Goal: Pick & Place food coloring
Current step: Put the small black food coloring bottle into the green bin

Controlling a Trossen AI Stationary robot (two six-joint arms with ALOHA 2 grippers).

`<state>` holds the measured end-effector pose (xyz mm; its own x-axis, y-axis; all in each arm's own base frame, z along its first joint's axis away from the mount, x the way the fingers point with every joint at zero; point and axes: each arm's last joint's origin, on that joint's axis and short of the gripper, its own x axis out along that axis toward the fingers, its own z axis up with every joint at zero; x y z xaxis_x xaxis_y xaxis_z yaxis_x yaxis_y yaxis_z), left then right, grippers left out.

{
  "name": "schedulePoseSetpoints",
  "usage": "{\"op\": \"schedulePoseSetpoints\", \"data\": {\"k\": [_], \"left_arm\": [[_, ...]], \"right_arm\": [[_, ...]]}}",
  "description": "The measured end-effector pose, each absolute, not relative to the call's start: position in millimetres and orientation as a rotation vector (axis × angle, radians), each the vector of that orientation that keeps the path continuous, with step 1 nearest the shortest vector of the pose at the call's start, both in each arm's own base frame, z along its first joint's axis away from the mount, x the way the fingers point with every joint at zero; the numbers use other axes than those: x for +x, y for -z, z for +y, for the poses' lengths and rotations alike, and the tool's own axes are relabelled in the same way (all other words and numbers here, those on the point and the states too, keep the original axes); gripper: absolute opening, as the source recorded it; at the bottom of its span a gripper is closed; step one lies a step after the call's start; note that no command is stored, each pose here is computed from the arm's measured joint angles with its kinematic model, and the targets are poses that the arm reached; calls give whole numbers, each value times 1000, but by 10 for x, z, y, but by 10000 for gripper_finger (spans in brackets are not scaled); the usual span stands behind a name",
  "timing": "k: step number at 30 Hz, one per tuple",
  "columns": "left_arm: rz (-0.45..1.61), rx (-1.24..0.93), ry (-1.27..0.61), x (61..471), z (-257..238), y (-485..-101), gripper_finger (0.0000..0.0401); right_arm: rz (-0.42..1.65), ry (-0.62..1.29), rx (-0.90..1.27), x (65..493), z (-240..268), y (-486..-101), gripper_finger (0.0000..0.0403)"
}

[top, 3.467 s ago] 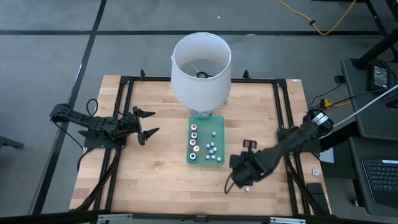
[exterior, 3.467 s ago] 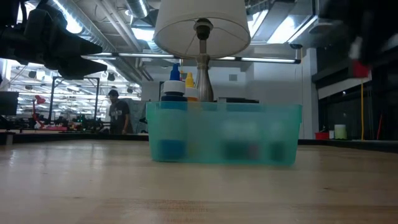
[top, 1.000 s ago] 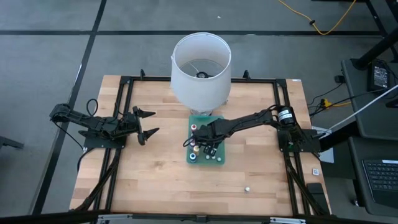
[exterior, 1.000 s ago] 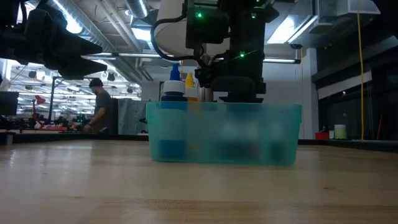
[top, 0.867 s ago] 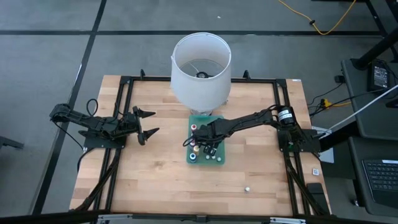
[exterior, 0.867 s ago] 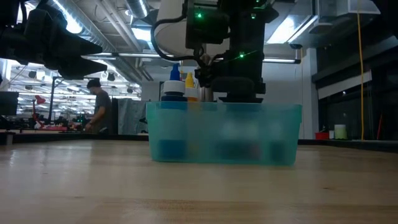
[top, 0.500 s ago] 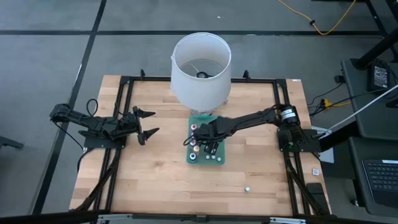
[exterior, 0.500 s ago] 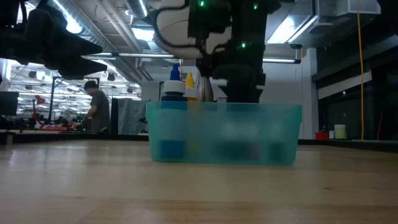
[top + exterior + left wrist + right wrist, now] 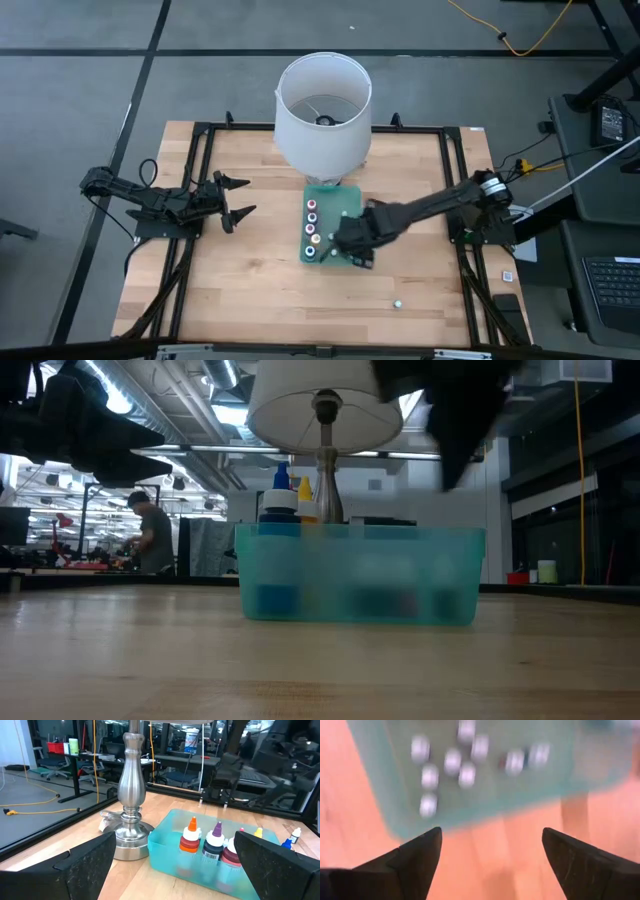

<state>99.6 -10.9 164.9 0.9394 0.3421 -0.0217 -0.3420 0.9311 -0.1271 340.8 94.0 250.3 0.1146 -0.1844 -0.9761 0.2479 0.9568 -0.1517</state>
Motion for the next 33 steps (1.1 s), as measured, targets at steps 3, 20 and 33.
{"op": "schedulePoseSetpoints", "data": {"k": [3,20,33], "left_arm": [[0,-130,-350,997,-109,-1648,400],[0,-130,-350,997,-109,-1648,400],[-1,-130,-350,997,-109,-1649,400]], "right_arm": [[1519,371,135,3223,1096,-2541,350],[1520,413,230,2572,2199,-2461,351],[1506,354,266,2354,2551,-2026,351]]}}
